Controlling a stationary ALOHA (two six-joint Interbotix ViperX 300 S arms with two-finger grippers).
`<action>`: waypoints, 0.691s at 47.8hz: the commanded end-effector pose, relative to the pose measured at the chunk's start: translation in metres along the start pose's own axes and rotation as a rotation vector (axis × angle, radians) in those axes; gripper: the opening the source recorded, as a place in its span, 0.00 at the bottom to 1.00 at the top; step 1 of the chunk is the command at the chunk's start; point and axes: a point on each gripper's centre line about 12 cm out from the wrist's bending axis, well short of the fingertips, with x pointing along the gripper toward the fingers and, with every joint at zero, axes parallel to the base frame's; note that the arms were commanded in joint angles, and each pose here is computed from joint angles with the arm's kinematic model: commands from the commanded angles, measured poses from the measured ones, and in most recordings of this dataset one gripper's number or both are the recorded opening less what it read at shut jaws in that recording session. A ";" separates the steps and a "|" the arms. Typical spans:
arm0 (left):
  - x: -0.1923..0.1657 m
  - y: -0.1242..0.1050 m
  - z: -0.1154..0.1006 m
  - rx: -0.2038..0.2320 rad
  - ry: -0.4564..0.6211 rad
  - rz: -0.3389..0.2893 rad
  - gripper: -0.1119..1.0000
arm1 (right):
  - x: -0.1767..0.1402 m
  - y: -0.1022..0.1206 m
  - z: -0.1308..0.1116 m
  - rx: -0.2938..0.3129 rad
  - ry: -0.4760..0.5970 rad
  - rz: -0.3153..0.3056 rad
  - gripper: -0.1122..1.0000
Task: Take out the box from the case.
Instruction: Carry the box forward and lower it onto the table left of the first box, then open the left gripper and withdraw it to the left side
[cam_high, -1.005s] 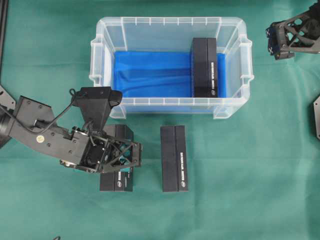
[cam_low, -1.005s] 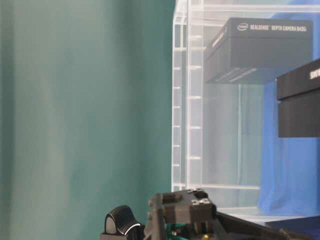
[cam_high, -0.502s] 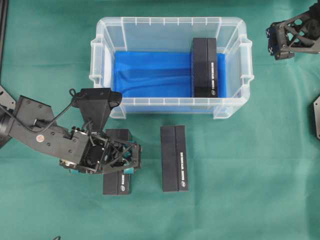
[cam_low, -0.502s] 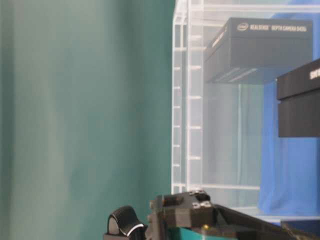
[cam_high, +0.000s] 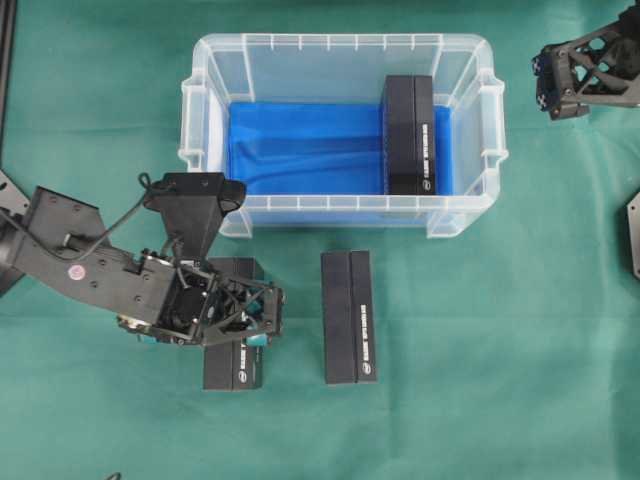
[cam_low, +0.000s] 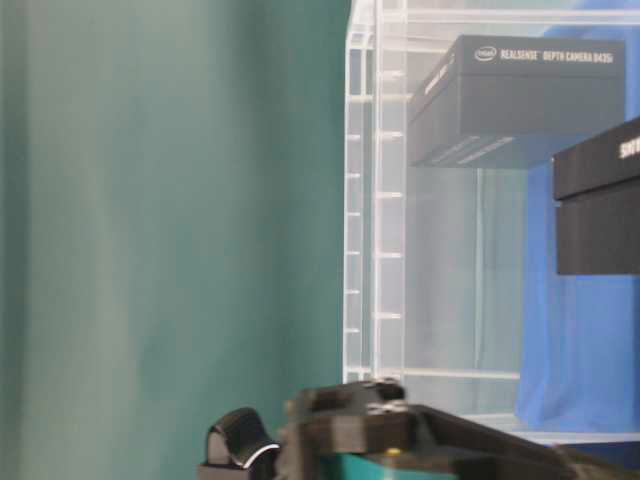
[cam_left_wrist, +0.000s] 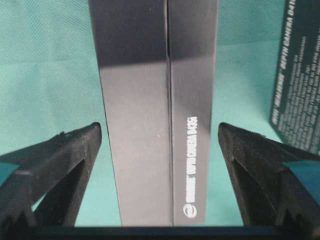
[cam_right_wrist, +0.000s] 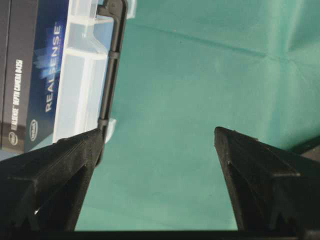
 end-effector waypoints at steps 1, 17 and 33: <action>-0.023 -0.006 0.001 -0.009 0.015 -0.062 0.97 | -0.005 0.001 0.001 0.003 -0.007 0.018 0.92; -0.085 -0.018 0.005 -0.026 0.029 -0.140 0.96 | -0.005 0.003 0.002 0.004 -0.007 0.020 0.92; -0.161 -0.020 0.011 -0.037 0.029 -0.175 0.94 | -0.005 0.003 0.002 0.004 -0.008 0.021 0.92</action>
